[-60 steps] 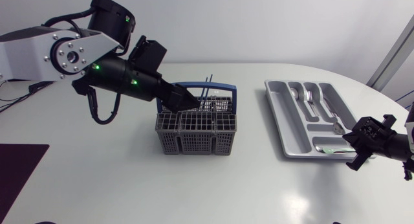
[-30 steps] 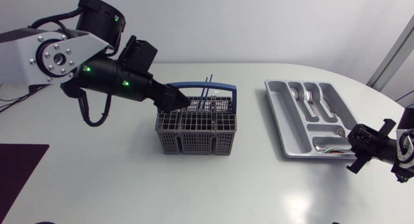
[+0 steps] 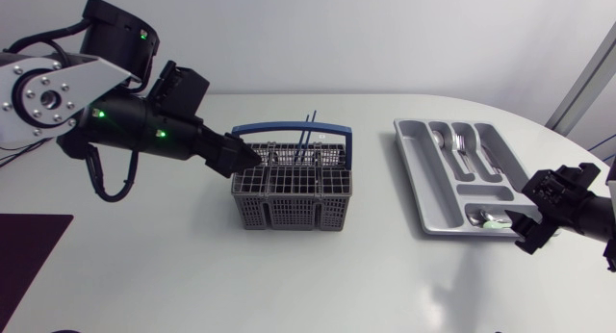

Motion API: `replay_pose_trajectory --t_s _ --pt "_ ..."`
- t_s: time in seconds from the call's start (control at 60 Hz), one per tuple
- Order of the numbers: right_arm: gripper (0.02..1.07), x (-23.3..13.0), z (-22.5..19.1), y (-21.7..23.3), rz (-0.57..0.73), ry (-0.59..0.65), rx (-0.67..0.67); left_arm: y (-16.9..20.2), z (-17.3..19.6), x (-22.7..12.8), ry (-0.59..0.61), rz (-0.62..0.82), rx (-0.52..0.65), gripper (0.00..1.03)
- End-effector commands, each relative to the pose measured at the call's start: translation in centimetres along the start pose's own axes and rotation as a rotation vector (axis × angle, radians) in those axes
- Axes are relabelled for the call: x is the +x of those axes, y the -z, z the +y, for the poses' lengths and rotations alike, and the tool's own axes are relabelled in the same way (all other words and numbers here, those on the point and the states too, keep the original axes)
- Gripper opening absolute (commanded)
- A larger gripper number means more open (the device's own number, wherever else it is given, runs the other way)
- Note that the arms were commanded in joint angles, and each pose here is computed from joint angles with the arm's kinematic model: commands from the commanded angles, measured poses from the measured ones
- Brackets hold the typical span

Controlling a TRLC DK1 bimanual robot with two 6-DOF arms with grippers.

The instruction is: Unload the cutlery basket into the drawer organizer.

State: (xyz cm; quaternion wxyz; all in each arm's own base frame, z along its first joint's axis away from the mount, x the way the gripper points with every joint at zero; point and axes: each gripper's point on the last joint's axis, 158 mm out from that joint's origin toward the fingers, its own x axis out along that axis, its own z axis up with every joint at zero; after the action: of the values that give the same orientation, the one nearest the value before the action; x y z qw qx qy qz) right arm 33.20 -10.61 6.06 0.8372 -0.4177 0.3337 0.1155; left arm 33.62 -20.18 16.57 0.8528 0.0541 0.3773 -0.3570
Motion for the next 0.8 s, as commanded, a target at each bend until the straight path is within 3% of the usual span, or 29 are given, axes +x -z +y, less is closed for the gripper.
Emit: replay_pose_trajectory --t_s 0.0,0.383,0.5,0.667,0.733,0.783 --pt "0.94 -0.9 -0.5 -3.5 -0.065 -0.012 0.064 2.1 0.2 0.0 -0.007 0.035 0.001 0.92" --pt "0.92 -0.9 6.4 -17.6 -0.240 -0.327 0.212 7.6 1.8 1.0 -0.041 0.133 -0.016 0.89" --pt "0.72 0.4 8.0 -20.5 -0.249 -0.398 0.228 9.1 1.8 1.5 -0.040 0.154 -0.017 0.75" --pt "0.15 1.3 9.0 -24.7 -0.298 -0.512 0.294 10.6 1.7 1.8 -0.049 0.179 0.001 0.35" --pt "0.08 1.4 9.6 -26.1 -0.317 -0.561 0.312 11.0 1.5 2.1 -0.044 0.183 0.009 0.15" --pt "0.07 1.5 10.1 -26.8 -0.317 -0.589 0.317 11.5 1.3 2.4 -0.038 0.190 0.014 0.11"
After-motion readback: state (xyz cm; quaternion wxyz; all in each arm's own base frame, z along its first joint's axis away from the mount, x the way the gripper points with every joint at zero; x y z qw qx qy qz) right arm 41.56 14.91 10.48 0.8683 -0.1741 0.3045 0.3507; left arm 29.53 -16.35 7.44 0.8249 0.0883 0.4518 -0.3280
